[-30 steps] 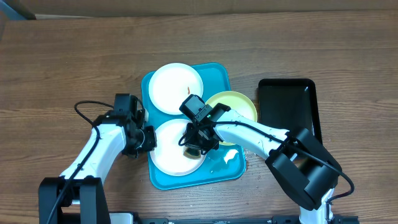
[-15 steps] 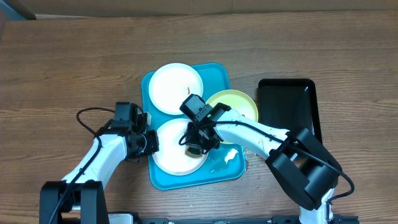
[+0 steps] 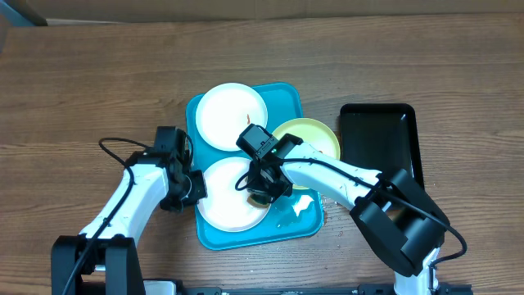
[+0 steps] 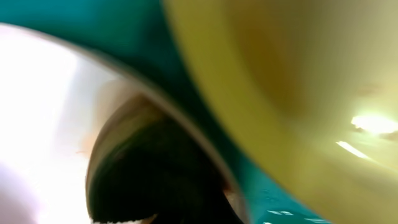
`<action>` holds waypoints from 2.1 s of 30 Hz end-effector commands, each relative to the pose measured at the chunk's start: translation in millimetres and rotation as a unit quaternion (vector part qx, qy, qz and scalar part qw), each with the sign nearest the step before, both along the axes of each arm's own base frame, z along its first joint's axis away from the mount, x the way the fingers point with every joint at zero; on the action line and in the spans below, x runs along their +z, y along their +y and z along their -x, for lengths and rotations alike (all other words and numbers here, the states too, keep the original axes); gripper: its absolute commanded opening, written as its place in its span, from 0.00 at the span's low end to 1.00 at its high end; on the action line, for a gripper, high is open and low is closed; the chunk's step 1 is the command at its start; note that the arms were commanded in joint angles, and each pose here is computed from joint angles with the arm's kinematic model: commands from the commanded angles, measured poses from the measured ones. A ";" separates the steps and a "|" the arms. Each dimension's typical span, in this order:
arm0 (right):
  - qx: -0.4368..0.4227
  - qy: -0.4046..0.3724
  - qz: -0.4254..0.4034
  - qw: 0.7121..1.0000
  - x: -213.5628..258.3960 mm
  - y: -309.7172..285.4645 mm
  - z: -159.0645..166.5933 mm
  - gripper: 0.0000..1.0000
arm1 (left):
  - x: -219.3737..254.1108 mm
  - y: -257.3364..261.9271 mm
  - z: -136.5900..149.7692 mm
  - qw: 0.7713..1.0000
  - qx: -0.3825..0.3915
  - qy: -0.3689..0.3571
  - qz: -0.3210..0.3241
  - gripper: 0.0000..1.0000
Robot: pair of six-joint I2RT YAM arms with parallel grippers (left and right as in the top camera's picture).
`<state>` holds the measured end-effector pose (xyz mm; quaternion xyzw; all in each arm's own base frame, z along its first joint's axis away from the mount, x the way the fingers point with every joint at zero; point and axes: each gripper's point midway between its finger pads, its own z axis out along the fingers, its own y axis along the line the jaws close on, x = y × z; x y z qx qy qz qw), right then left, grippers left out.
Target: Clean dirty plates on tray and stack at the side
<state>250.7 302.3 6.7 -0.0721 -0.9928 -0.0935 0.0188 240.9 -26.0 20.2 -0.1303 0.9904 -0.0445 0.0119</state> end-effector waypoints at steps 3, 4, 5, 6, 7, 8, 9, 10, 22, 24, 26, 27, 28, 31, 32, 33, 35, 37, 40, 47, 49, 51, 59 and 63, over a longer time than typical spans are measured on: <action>-0.023 -0.045 0.137 0.989 -13.4 -49.2 -20.7 0.04 | 5.5 33.6 -9.1 0.996 0.030 -0.008 -0.085 0.04; -0.019 -0.051 0.145 0.988 -9.9 -50.9 -23.1 0.04 | 5.5 33.6 -9.2 0.996 0.030 -0.008 -0.085 0.04; -0.018 -0.054 0.151 0.987 -7.4 -52.5 -24.8 0.04 | 5.5 33.6 -9.2 0.996 0.030 -0.008 -0.085 0.04; -0.010 -0.056 0.152 0.987 -4.9 -51.9 -26.2 0.04 | 5.5 33.8 -9.1 0.996 0.030 -0.008 -0.085 0.04; 0.013 -0.059 0.146 0.987 -2.9 -48.2 -28.1 0.04 | 5.5 33.6 -9.2 0.996 0.030 -0.008 -0.085 0.04; 0.032 -0.062 0.142 0.987 -1.1 -44.9 -29.5 0.04 | 5.5 33.6 -9.6 0.996 0.030 -0.009 -0.085 0.04; 0.047 -0.065 0.139 0.987 0.2 -42.4 -30.3 0.04 | 5.5 33.4 -10.2 0.996 0.030 -0.010 -0.085 0.04; 0.060 -0.068 0.137 0.986 1.2 -40.1 -30.8 0.04 | 5.3 30.6 -11.0 0.997 0.029 -0.012 -0.076 0.04; 0.062 -0.068 0.132 0.987 1.7 -37.6 -30.6 0.04 | 18.2 -53.6 -33.8 0.977 -0.113 -0.090 0.157 0.20; 0.062 -0.068 0.132 0.987 1.7 -37.6 -30.6 0.04 | 12.1 -54.0 -34.3 0.976 -0.115 -0.098 0.158 0.25; 0.062 -0.068 0.132 0.987 1.7 -37.6 -30.6 0.04 | 5.1 -55.7 -33.5 0.974 -0.116 -0.107 0.163 0.30; 0.062 -0.068 0.132 0.987 1.7 -37.6 -30.6 0.04 | 1.8 -56.9 -32.0 0.973 -0.117 -0.110 0.167 0.32; 0.062 -0.068 0.132 0.987 1.7 -37.7 -30.5 0.04 | -3.1 -58.5 -29.0 0.972 -0.114 -0.111 0.172 0.34; 0.062 -0.068 0.132 0.987 1.7 -37.7 -30.5 0.04 | -15.5 -62.4 -20.2 0.969 -0.115 -0.115 0.185 0.36; 0.062 -0.067 0.132 0.987 1.7 -37.7 -30.5 0.04 | -19.6 -63.4 -17.4 0.968 -0.116 -0.118 0.188 0.35; 0.062 -0.066 0.131 0.987 1.6 -37.2 -30.0 0.04 | -23.9 -63.4 -14.7 0.968 -0.116 -0.120 0.189 0.33; 0.063 -0.065 0.129 0.988 1.5 -36.7 -29.4 0.04 | -29.5 -63.6 -11.6 0.968 -0.105 -0.122 0.191 0.27; 0.064 -0.064 0.128 0.988 1.5 -35.7 -28.6 0.04 | -34.2 -61.8 -8.4 0.971 -0.092 -0.119 0.188 0.04; 0.064 -0.064 0.128 0.988 1.5 -35.4 -28.0 0.04 | -44.7 -42.3 0.6 0.986 -0.042 -0.084 0.139 0.04; 0.071 -0.062 0.134 0.987 1.4 -33.8 -22.6 0.04 | -30.3 -5.7 0.6 0.997 0.017 -0.039 0.069 0.04; 0.067 -0.065 0.143 0.985 1.8 -37.7 -23.7 0.04 | -20.4 3.7 -7.6 0.998 0.018 -0.041 0.041 0.04; 0.048 -0.073 0.171 0.981 3.4 -48.7 -25.7 0.04 | -11.7 12.0 -13.9 0.999 0.013 -0.042 0.017 0.04; 0.058 -0.091 0.184 0.977 15.9 -55.5 -30.5 0.04 | -7.0 22.2 -12.4 0.999 -0.002 -0.033 -0.014 0.04; 0.065 -0.111 0.163 0.978 38.7 -56.5 -38.1 0.04 | -7.3 23.5 -10.2 0.999 -0.006 -0.029 -0.018 0.04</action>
